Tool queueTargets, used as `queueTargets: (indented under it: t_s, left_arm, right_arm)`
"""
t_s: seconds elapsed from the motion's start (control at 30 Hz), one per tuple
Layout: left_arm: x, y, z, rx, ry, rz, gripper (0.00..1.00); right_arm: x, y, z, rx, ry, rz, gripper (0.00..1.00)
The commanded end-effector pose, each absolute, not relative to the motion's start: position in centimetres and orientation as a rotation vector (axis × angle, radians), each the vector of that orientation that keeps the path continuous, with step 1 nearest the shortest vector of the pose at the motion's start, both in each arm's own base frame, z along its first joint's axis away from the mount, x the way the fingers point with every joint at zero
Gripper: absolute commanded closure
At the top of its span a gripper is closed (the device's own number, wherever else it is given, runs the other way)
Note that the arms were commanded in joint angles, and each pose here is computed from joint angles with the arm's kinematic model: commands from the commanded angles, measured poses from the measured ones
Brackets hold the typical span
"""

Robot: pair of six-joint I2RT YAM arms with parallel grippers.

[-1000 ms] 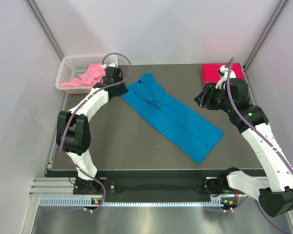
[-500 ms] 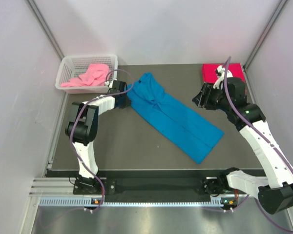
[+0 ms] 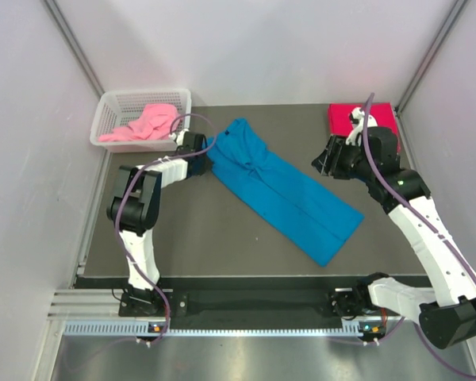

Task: Fold and stack the t-shirts
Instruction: Fold the tshirt

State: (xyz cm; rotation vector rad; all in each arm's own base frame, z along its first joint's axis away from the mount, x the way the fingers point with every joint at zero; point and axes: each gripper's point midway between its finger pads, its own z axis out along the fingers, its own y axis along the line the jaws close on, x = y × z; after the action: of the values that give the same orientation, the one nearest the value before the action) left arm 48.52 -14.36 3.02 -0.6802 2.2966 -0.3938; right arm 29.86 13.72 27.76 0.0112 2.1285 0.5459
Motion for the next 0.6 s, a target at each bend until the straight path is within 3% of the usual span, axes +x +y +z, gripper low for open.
queueTargets:
  t_s: [0.0, 0.57]
  left_arm:
    - [49.7, -14.3, 2.5, -0.675, 2.280, -0.371, 1.00]
    - [59.4, -17.8, 1.5, -0.572, 2.215, -0.457, 1.00]
  right_arm:
    - [30.4, 14.0, 29.3, 0.013, 2.065, 0.571, 0.48]
    - [33.1, 13.8, 27.7, 0.040, 2.072, 0.516, 0.48]
